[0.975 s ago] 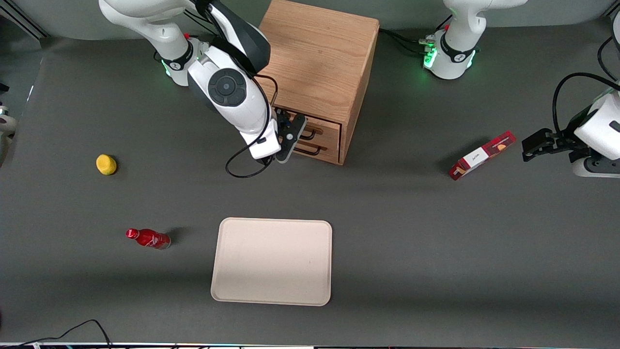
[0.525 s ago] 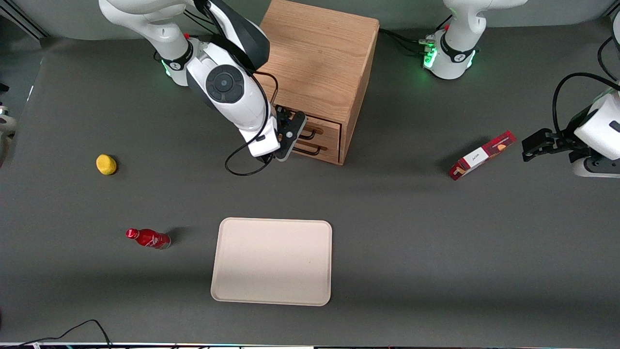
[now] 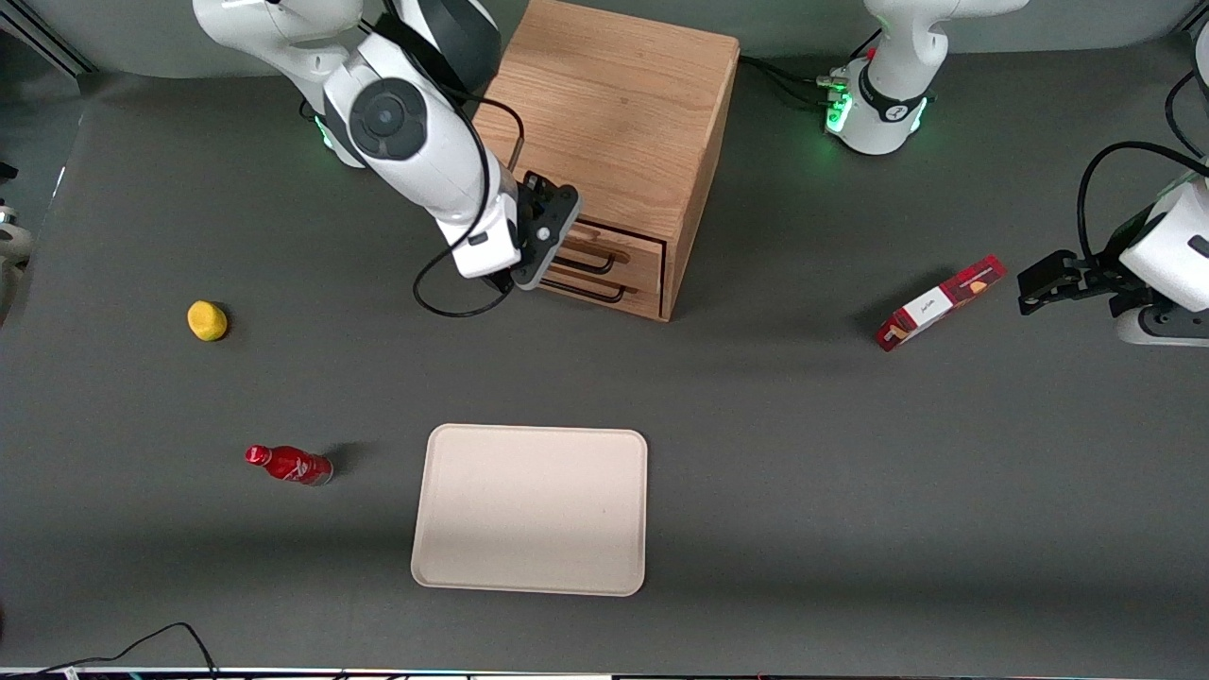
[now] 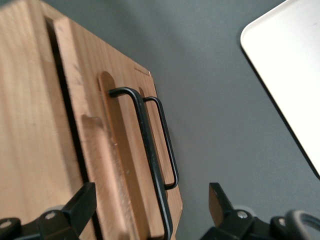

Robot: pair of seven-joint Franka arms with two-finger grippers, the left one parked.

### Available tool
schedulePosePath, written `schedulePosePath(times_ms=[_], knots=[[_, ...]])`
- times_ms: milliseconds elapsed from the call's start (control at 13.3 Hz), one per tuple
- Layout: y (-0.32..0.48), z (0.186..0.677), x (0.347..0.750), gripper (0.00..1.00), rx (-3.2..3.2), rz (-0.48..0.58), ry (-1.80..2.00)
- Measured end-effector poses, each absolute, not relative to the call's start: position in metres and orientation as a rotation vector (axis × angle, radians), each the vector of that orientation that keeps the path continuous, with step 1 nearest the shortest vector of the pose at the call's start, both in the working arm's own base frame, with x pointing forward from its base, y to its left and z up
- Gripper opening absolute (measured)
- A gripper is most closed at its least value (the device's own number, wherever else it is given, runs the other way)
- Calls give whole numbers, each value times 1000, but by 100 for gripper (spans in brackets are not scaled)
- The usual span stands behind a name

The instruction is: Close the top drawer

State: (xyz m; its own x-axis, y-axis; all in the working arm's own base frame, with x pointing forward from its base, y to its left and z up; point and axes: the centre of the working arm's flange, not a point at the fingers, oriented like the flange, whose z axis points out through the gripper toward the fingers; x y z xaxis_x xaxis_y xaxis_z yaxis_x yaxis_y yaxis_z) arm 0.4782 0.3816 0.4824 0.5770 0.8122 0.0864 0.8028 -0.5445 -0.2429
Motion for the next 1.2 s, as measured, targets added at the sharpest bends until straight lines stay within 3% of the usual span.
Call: schedulePosePath(times_ms=[600,1200], knots=[[234,578,532,100,-2803,-227,-914],[75,592,539,100,-3141,-27,-289]])
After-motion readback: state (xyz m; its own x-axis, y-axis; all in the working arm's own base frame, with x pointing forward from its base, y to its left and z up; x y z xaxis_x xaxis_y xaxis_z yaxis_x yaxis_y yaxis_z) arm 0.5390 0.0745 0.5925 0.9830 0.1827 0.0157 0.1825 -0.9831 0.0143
